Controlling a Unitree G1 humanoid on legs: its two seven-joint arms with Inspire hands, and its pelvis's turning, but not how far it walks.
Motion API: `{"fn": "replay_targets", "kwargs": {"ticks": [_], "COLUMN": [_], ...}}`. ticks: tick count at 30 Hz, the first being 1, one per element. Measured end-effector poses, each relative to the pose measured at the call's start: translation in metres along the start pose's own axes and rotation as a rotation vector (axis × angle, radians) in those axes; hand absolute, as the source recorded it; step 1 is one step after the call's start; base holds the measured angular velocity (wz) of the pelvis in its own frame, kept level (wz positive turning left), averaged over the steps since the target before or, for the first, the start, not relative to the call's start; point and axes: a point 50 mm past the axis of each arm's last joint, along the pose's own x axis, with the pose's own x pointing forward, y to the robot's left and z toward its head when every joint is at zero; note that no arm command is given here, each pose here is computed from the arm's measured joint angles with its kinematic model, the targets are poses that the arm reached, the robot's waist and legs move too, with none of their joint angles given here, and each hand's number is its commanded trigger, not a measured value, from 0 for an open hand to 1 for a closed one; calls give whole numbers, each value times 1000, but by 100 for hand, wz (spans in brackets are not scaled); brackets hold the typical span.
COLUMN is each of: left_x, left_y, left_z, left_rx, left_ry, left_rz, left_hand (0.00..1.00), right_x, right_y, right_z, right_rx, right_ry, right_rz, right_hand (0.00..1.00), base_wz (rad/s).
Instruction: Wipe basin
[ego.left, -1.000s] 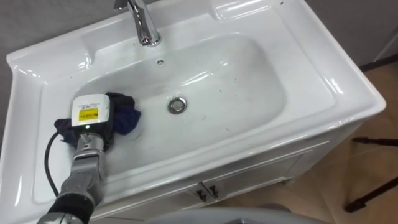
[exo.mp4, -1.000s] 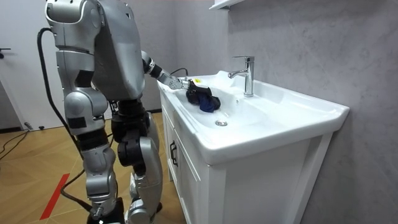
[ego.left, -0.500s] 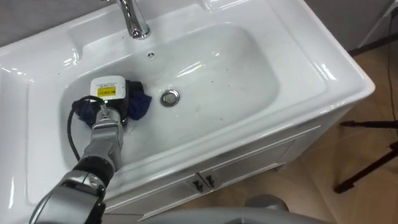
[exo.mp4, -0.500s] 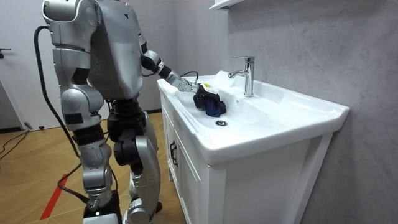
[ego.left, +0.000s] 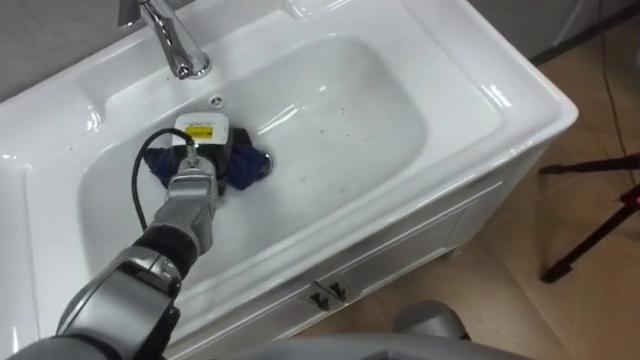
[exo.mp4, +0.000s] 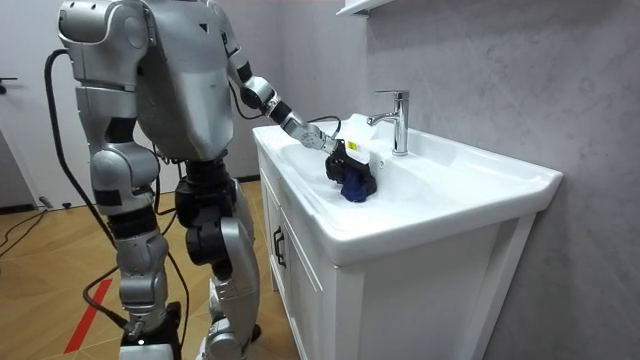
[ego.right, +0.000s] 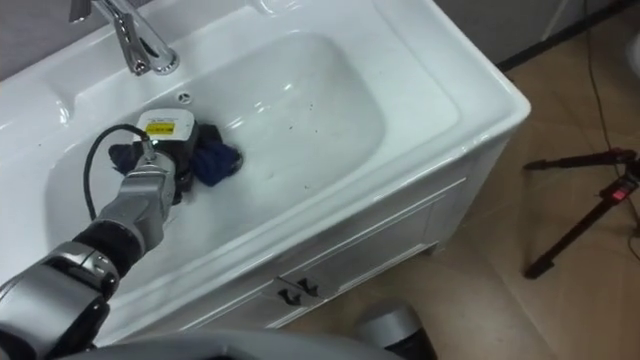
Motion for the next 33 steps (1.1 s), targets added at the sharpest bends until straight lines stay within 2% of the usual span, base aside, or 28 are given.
{"fn": "replay_targets", "kwargs": {"ticks": [7, 16, 20, 27, 33], "left_x": [0, 1, -6, -29, -39], "left_y": [14, 48, 60, 89, 103], "left_z": [34, 79, 93, 127, 137], "left_rx": [-49, -63, -91, -111, -162], "left_ry": [-89, -250, -331, -505, -570], "left_rz": [30, 75, 93, 175, 200], "left_hand": [100, 100, 100, 100, 100], "right_x": [0, -1, -1, -2, -2], "right_y": [3, -4, -7, -7, -7], "right_z": [2, 2, 6, 10, 13], "right_rx": [-26, -92, -109, -123, -162], "right_ry": [-4, -3, -5, -11, -29], "right_rz": [6, -5, -11, -10, -7], "right_hand": [0, 0, 0, 0, 0], "base_wz": [1, 2, 20, 14, 5]}}
